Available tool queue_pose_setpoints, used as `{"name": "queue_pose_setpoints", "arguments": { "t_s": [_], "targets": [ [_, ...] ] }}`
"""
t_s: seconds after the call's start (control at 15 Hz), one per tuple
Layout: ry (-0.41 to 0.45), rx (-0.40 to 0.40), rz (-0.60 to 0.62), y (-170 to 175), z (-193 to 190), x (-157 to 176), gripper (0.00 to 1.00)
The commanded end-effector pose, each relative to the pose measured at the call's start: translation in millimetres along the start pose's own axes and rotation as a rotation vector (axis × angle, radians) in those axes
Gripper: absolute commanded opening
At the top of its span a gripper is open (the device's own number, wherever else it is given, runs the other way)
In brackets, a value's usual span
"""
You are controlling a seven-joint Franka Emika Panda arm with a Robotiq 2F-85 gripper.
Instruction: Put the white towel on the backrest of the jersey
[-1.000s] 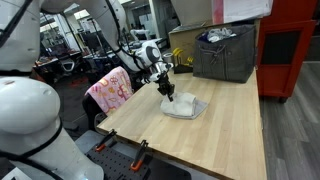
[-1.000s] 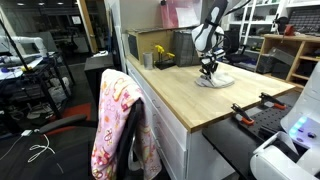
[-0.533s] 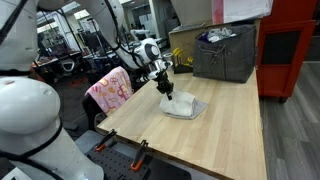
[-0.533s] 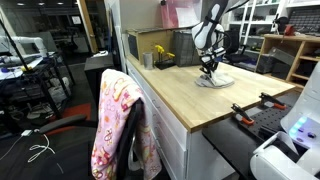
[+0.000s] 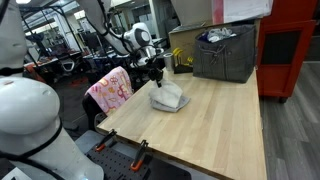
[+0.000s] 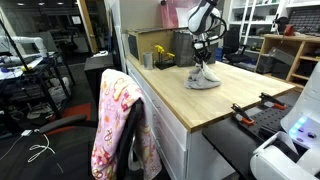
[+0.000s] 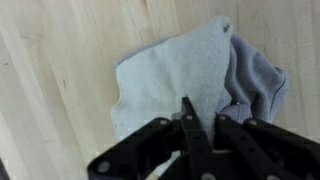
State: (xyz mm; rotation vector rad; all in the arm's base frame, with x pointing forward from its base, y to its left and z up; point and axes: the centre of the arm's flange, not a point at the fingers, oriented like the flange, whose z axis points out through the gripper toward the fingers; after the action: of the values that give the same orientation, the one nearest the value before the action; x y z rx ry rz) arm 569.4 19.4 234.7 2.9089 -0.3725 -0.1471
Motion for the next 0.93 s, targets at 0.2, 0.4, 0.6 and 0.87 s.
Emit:
{"name": "queue_pose_setpoints", "arguments": {
  "t_s": [0.2, 0.4, 0.6, 0.87],
  "targets": [
    [0.039, -0.005, 0.024, -10.3, -51.2, -12.7, 0.03],
    [0.018, -0.034, 0.021, -11.5, -43.5, -13.5, 0.03],
    [-0.012, -0.055, 0.016, -16.7, -32.1, -14.4, 0.08],
    [-0.044, -0.07, 0.004, -18.7, -21.9, -16.4, 0.09]
  ]
}}
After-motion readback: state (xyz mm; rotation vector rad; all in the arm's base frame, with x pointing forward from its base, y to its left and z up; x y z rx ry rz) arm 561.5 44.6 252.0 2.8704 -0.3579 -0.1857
